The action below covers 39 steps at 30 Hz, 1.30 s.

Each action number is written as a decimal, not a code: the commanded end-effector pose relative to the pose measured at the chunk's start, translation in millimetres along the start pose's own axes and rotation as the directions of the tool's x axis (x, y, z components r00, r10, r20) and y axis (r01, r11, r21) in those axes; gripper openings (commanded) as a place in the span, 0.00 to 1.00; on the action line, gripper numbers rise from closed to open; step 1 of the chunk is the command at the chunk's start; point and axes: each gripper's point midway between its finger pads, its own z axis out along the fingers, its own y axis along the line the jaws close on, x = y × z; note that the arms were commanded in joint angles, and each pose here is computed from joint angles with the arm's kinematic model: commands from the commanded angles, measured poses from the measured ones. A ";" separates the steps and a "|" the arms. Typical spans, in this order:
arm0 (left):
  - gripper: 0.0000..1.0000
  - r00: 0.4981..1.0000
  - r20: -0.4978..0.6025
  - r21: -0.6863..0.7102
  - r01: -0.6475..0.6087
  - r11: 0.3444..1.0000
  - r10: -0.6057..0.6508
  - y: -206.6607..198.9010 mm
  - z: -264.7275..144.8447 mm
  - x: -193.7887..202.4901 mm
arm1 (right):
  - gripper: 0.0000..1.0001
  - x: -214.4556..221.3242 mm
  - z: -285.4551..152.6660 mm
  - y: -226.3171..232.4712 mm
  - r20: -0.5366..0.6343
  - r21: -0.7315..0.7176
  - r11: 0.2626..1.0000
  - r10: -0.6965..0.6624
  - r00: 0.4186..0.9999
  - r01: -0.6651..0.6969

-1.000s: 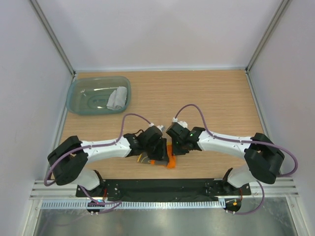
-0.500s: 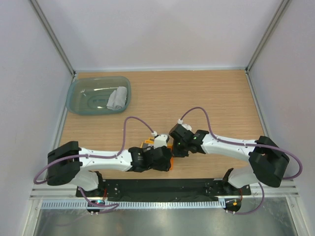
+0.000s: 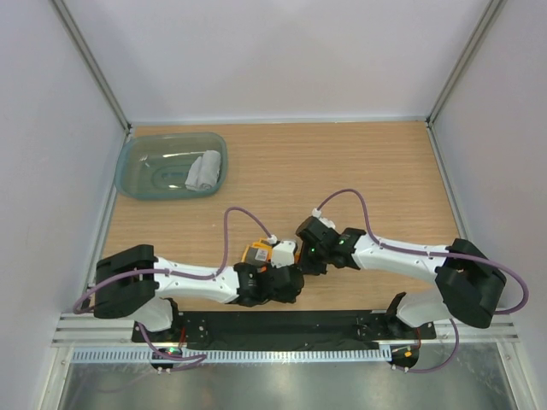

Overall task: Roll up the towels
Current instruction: Roll the towel

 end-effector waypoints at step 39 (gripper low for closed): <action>0.02 0.864 -0.213 0.516 0.495 0.699 -0.456 -6.4 -19.3 -30.7 | 0.72 -9.8 -44.1 32.5 0.183 -0.404 0.908 -0.037 0.982 0.109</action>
